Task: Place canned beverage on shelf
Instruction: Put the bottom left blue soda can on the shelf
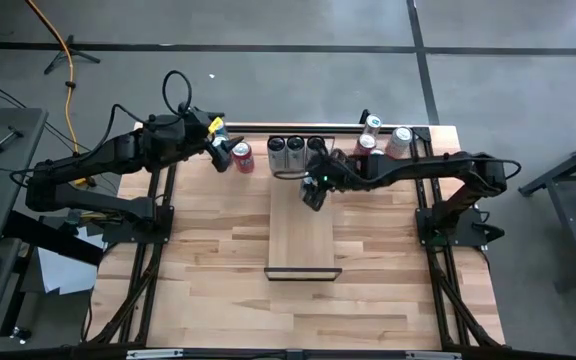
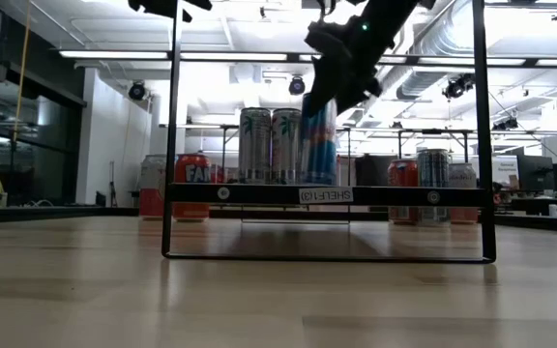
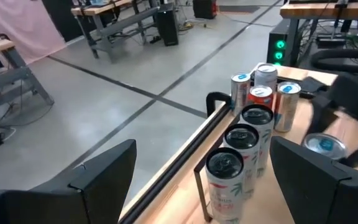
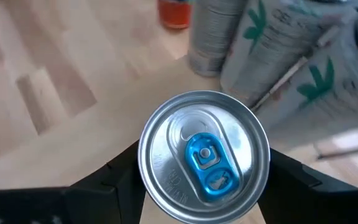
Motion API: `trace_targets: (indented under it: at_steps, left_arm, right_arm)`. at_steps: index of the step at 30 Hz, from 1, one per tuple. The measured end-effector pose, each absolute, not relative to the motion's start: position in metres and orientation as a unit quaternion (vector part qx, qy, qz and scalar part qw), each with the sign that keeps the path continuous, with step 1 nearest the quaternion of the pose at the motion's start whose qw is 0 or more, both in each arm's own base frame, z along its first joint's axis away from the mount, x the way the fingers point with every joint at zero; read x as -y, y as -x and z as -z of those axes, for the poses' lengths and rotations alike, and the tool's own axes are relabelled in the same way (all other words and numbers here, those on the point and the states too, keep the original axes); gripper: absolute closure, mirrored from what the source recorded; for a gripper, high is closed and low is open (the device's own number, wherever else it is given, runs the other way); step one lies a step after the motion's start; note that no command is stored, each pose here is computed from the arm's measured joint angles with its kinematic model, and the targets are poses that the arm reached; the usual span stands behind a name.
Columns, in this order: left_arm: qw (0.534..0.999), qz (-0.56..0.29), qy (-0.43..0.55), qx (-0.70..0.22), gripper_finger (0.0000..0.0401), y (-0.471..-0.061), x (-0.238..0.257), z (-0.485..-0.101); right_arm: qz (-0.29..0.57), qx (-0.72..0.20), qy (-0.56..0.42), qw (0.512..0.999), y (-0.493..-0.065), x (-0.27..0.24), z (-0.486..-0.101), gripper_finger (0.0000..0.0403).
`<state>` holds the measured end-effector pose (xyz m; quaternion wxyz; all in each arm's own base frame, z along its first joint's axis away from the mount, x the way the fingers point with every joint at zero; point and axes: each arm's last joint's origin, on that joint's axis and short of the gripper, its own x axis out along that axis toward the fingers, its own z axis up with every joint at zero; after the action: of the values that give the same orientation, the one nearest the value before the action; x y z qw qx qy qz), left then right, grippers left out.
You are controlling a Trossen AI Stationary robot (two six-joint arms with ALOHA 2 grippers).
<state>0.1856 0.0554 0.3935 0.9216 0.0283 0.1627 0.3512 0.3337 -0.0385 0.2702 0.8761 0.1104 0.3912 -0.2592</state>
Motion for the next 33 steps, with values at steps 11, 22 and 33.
trace_targets:
  at_steps: [11, 22, 33]
  left_arm:
    - [0.921, -0.353, -0.025, -0.161, 0.0075, -0.186, -0.056, -0.394]
    - [0.921, -0.354, -0.021, -0.16, 0.0075, -0.186, -0.056, -0.394]
    - [0.921, -0.354, -0.021, -0.16, 0.0075, -0.186, -0.055, -0.394]
  right_arm:
    - [0.351, -0.385, -0.161, 0.838, -0.326, 0.04, -0.266, 0.0173]
    - [0.329, -0.402, -0.175, 0.837, -0.325, 0.045, -0.265, 0.0169]
    - [0.299, -0.417, -0.152, 0.845, -0.325, 0.044, -0.265, 0.0167]
